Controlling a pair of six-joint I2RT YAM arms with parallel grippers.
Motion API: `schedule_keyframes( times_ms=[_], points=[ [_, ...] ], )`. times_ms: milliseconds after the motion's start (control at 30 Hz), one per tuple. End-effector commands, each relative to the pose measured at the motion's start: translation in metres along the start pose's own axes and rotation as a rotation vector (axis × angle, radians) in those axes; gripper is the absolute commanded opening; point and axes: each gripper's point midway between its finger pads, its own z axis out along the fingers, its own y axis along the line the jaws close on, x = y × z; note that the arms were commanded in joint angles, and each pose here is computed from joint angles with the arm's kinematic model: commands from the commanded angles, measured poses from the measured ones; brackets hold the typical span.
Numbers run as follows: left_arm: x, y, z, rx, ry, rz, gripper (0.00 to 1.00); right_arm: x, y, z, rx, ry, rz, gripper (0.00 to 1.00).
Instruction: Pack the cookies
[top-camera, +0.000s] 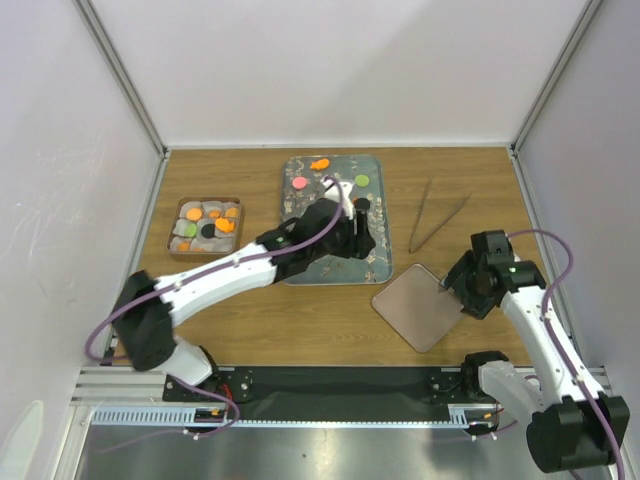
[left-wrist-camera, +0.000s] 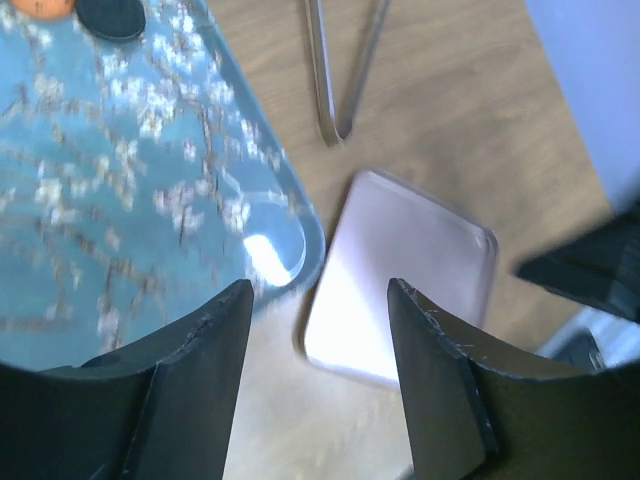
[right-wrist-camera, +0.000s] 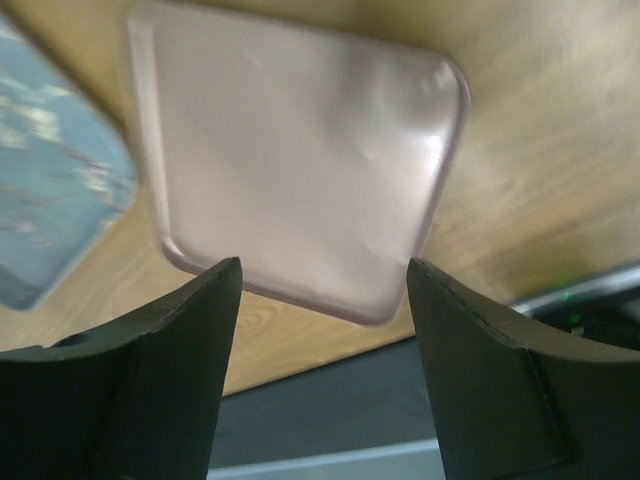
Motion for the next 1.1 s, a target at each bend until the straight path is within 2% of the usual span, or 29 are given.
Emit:
schedule_keyframes(
  times_ms=[0,200,400,700,867,1067],
  points=[
    [-0.02,-0.023,-0.046,0.132,-0.085,-0.039,0.62,0.01,0.001,0.018,0.01,0.055,0.123,0.72],
    [-0.009,-0.009,-0.096,0.159,-0.121,-0.025,0.63,0.022,-0.016,0.049,0.11,0.091,0.198,0.67],
    [0.012,0.004,-0.128,0.186,-0.116,-0.013,0.64,0.021,-0.033,0.055,0.183,0.073,0.213,0.66],
    [0.02,0.01,-0.138,0.196,-0.12,-0.003,0.65,0.031,-0.056,0.063,0.232,0.103,0.236,0.65],
    [0.027,0.012,-0.133,0.19,-0.1,0.001,0.65,0.033,-0.06,0.073,0.239,0.102,0.235,0.61],
    [0.032,0.012,-0.128,0.191,-0.083,0.005,0.64,0.032,-0.069,0.082,0.258,0.099,0.234,0.42]
  ],
)
